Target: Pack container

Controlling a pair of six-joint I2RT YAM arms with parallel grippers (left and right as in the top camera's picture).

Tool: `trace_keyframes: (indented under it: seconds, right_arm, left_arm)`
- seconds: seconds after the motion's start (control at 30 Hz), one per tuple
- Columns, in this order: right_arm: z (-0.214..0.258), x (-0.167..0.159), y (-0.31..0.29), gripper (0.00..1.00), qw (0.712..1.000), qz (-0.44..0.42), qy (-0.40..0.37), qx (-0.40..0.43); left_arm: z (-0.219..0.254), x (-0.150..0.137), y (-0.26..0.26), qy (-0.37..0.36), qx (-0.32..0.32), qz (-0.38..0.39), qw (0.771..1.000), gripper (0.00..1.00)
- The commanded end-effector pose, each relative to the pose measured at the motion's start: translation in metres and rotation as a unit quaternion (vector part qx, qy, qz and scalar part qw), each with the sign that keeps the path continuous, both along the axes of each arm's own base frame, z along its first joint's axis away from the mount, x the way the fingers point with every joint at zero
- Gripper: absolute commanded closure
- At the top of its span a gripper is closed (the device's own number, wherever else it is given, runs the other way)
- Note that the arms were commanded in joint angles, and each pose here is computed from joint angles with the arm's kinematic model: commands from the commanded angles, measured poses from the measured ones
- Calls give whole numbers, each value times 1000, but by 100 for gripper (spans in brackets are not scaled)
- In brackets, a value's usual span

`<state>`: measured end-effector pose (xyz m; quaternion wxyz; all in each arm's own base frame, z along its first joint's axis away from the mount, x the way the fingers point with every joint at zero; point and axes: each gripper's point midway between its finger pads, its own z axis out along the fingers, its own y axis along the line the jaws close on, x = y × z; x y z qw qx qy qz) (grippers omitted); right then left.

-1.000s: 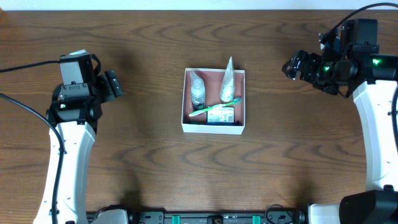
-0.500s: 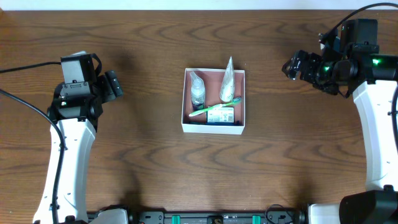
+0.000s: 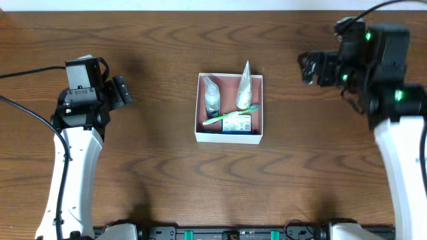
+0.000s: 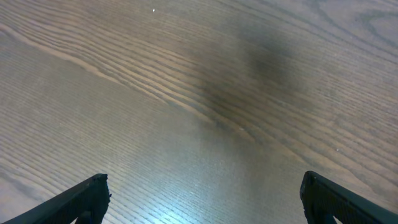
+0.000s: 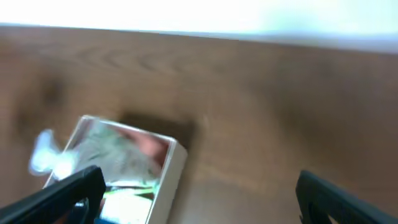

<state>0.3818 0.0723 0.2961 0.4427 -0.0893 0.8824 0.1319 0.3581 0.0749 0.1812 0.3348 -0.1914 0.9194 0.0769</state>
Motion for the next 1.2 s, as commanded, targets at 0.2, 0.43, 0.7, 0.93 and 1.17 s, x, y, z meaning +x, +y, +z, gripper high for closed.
trace_keyframes:
  seconds: [0.2,0.43,0.7,0.93,1.17]
  right_arm:
    - [-55,-82,7,1,991,81,-63,-87]
    - [-99,-127,0,1,987,66,-129,-76]
    - [-138,-153,-4,1,982,46,-174,-49]
    - [-169,-157,-4,1,983,43,-174,-44]
    - [-155,-158,-7,1,974,34,-219,-45]
  left_arm:
    - [2,2,3,-3,-1,10,1000,2]
    - [2,2,3,-3,-1,10,1000,2]
    - [2,2,3,-3,-1,10,1000,2]
    - [2,2,3,-3,-1,10,1000,2]
    - [2,2,3,-3,-1,10,1000,2]
